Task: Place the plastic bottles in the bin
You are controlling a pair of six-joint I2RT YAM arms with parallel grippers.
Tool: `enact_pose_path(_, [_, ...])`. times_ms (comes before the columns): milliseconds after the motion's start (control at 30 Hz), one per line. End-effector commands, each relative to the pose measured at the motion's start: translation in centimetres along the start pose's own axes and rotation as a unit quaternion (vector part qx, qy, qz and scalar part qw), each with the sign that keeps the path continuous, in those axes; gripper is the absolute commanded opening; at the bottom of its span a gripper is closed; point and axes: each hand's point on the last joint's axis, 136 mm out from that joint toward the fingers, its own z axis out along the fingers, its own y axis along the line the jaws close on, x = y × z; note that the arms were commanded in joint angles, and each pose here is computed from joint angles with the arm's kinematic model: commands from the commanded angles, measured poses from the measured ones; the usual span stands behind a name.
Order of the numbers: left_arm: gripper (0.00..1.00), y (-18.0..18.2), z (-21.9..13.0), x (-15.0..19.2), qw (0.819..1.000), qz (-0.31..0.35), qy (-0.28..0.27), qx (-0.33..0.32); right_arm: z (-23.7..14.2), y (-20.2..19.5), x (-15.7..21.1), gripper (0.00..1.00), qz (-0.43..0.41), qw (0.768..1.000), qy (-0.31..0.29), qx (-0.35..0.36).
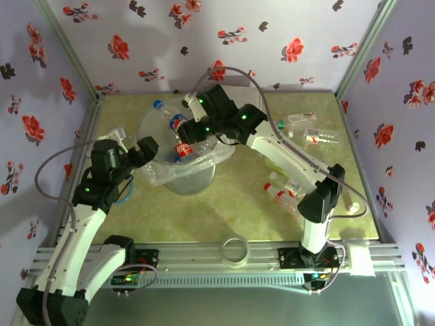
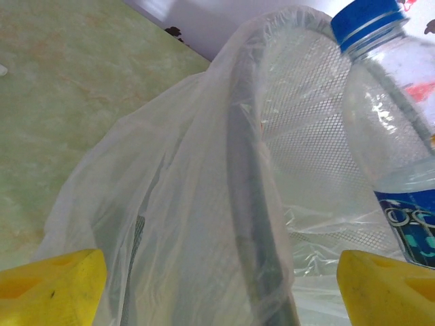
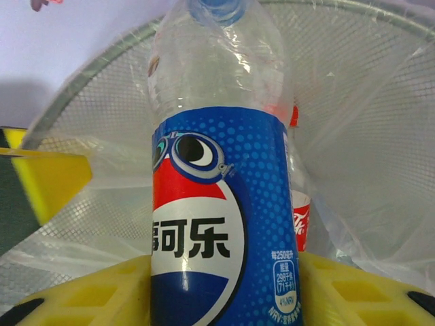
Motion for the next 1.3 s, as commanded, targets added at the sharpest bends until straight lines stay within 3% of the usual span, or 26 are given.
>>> enact_pose_path(0, [0.89,0.0,-0.2,-0.4,1.0,0.014,-0.003,-0.006,-1.2,-0.4,0.3,0.63,-0.014,1.0,0.0,0.02])
enact_pose_path(167, [0.89,0.0,-0.4,-0.7,1.0,0.016,-0.005,-0.007,-2.2,-0.5,-0.7,0.85,-0.026,0.999,-0.014,0.031])
enact_pose_path(367, [0.89,0.0,-0.5,-0.6,1.0,0.015,-0.005,-0.007,-4.3,-0.9,-2.4,0.86,-0.04,0.997,-0.043,0.054])
enact_pose_path(500, [0.89,0.2,-0.4,-0.5,1.0,0.013,-0.005,-0.009,-4.5,-0.7,-2.9,0.8,-0.037,0.997,-0.053,0.05])
enact_pose_path(600, [0.89,0.2,-0.2,-0.5,1.0,0.01,-0.004,-0.007,-3.7,-0.5,-3.4,0.68,-0.03,0.997,-0.052,0.042])
enact_pose_path(867, [0.89,0.1,0.1,-0.3,1.0,0.001,-0.002,-0.001,3.2,-0.4,-1.8,0.45,-0.015,1.0,0.002,0.027])
enact_pose_path(1067, [0.88,0.0,0.4,-0.2,1.0,-0.005,0.001,0.005,10.0,-0.8,5.5,0.39,-0.009,0.993,0.117,0.028])
enact_pose_path(1167, [0.88,0.0,0.4,-0.2,1.0,-0.003,0.001,0.005,11.1,-0.6,7.2,0.38,0.005,0.993,0.12,0.021])
enact_pose_path(1267, [0.88,0.0,0.6,-0.2,1.0,-0.003,0.002,0.004,10.6,-0.7,6.3,0.37,0.003,0.994,0.104,0.026])
